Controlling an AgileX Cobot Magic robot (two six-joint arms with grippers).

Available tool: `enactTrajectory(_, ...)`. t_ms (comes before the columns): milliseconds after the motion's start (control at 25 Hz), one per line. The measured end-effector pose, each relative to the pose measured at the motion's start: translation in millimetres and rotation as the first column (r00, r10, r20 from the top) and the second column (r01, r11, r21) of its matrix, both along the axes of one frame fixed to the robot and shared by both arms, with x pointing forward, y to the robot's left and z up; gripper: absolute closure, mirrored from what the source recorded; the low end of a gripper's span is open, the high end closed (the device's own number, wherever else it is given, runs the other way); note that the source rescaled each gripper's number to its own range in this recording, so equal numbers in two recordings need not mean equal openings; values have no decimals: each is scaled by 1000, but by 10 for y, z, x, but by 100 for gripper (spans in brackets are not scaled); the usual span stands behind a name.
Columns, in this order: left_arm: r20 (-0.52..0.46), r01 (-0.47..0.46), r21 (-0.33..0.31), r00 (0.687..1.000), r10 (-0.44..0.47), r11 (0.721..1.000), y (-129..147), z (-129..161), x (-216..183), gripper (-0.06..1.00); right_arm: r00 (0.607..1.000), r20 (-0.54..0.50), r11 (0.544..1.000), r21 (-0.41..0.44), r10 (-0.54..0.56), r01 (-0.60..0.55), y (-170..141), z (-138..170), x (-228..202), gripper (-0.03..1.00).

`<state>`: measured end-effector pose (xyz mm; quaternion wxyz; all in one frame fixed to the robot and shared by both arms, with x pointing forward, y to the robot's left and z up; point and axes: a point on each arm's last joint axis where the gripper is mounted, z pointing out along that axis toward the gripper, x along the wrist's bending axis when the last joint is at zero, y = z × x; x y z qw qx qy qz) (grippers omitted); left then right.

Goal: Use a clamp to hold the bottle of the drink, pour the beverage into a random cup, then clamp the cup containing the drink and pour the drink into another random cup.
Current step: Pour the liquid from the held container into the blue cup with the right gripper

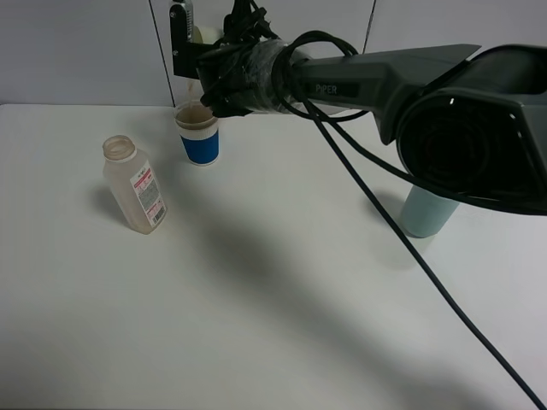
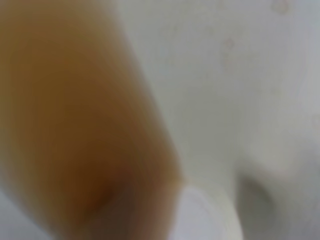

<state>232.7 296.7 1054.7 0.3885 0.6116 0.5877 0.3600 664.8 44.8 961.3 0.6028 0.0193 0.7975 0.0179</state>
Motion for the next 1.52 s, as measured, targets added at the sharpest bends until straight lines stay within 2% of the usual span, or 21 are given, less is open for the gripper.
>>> enactTrajectory(840, 0, 0, 0, 1000, 0, 1000, 0, 0, 0, -5, 999, 34, 994, -103, 36, -33, 3, 44, 12, 94)
enactTrajectory(1400, 0, 0, 0, 1000, 0, 1000, 0, 0, 0, -5, 996, 66, 989, -139, 57, -47, 11, 73, 19, 94)
enactTrajectory(1520, 0, 0, 0, 1000, 0, 1000, 0, 0, 0, -5, 995, 68, 982, -182, 70, -56, 11, 83, 19, 94)
